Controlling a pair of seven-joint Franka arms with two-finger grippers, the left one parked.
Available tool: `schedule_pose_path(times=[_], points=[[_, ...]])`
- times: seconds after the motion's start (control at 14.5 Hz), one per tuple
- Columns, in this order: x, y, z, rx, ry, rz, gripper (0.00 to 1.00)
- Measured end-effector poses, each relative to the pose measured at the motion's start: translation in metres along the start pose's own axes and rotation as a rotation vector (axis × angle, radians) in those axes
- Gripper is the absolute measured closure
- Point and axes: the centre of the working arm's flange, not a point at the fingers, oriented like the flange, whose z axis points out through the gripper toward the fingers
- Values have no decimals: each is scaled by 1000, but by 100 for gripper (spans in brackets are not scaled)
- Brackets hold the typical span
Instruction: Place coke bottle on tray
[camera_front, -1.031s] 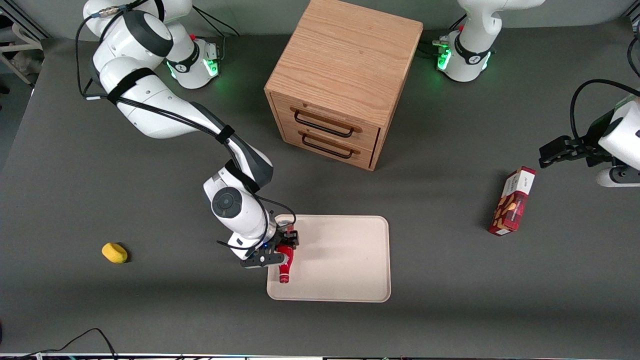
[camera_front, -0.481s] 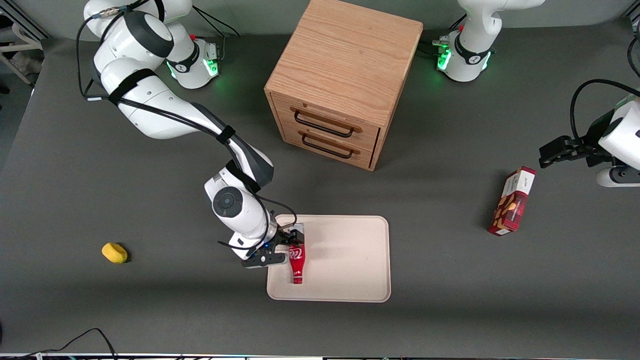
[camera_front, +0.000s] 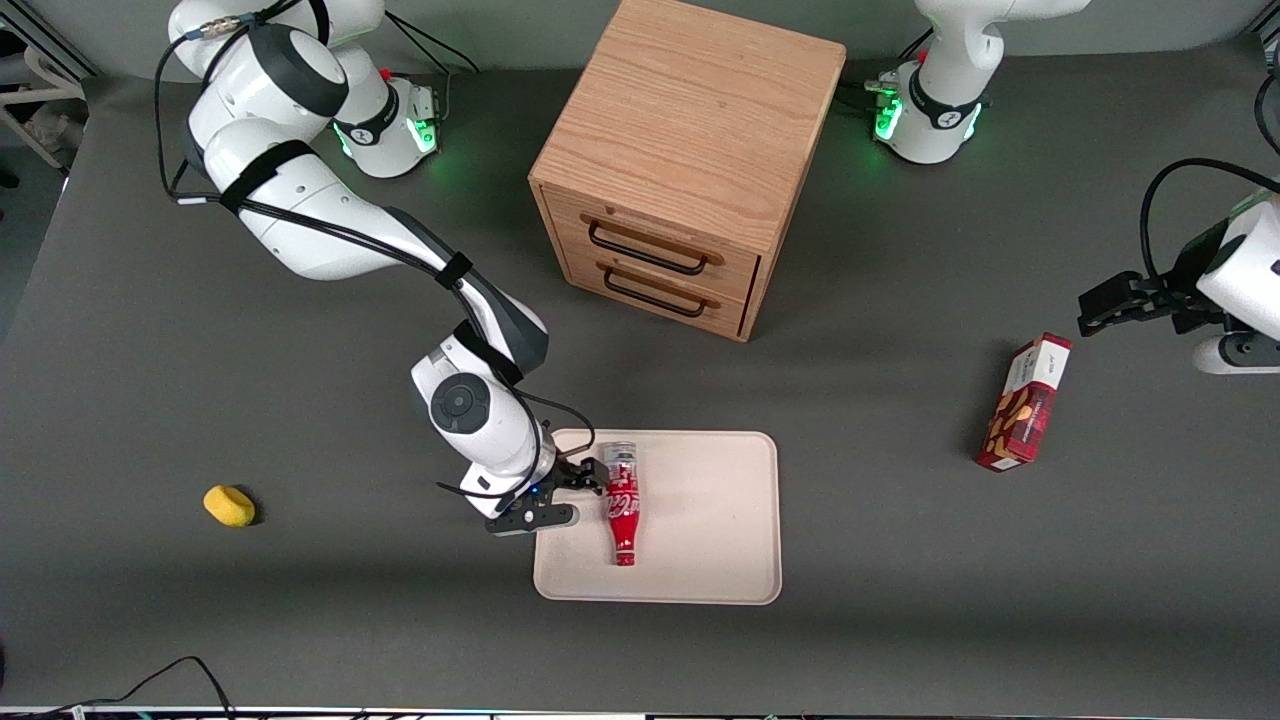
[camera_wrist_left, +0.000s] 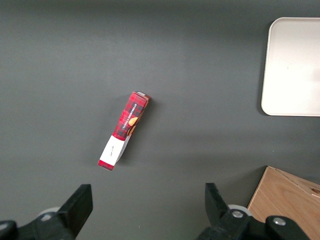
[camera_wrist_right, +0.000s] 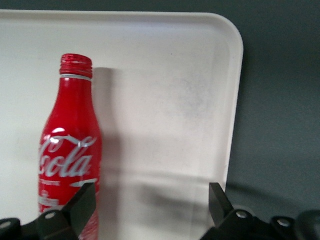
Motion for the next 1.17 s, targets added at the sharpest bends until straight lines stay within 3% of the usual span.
schedule_pose_path(times=[0.34, 0.48, 0.83, 0.89, 1.17], points=[[14, 6, -28, 0, 47, 5, 0], [24, 17, -64, -37, 59, 3, 0], [29, 30, -211, -242, 9, 22, 0], [24, 30, -244, -264, -6, 42, 0], [-3, 59, -370, -281, -101, 190, 0]])
